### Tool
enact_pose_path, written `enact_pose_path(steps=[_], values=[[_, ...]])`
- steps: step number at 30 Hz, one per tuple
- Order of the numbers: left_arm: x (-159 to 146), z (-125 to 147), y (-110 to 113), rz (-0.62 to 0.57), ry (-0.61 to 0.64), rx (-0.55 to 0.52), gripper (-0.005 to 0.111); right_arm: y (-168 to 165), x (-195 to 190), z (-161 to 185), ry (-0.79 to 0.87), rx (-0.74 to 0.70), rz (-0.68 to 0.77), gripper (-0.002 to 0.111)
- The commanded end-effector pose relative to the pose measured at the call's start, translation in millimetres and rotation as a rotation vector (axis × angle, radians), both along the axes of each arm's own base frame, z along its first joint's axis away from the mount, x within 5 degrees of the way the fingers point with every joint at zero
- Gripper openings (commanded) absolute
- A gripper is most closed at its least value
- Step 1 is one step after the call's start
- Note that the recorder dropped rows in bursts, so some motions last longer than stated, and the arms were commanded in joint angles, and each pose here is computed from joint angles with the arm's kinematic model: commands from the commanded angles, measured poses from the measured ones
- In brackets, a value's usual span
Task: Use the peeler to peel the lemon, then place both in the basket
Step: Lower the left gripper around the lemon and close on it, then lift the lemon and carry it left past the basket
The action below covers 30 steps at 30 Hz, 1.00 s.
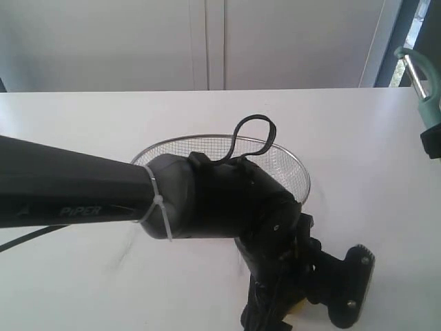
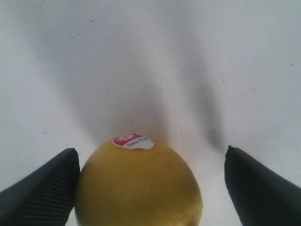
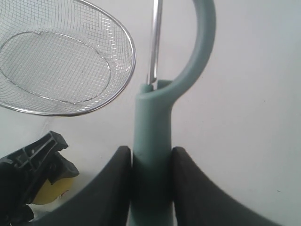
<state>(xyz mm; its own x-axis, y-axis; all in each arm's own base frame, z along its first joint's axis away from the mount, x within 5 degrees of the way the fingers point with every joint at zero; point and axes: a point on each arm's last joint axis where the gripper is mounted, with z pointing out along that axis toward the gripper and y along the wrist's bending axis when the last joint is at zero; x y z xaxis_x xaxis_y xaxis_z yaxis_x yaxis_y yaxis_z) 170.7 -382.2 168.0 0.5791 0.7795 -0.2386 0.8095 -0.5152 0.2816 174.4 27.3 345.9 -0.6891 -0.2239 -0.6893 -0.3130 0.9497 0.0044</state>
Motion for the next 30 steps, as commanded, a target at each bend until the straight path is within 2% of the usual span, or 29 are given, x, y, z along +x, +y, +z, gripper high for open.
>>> enact_pose_path(steps=[1,5,14,20,23,30], values=[[-4,-6,3,0.015,0.040,0.041,0.089,-1,0,3,-0.025,0.007,-0.018,0.000],[-1,-7,4,-0.011,-0.001,0.060,0.086,-1,0,3,-0.024,0.009,-0.020,0.000],[1,-7,6,-0.034,-0.035,0.080,0.048,-1,0,3,-0.024,0.009,-0.020,0.000],[1,-3,6,-0.018,-0.031,0.074,0.017,-1,0,3,-0.024,0.009,-0.020,0.000],[0,12,9,0.018,-0.026,0.055,0.002,-1,0,3,-0.024,0.009,-0.020,0.000],[-3,71,18,0.076,-0.065,-0.091,0.000,-1,0,3,-0.024,0.009,-0.020,0.000]])
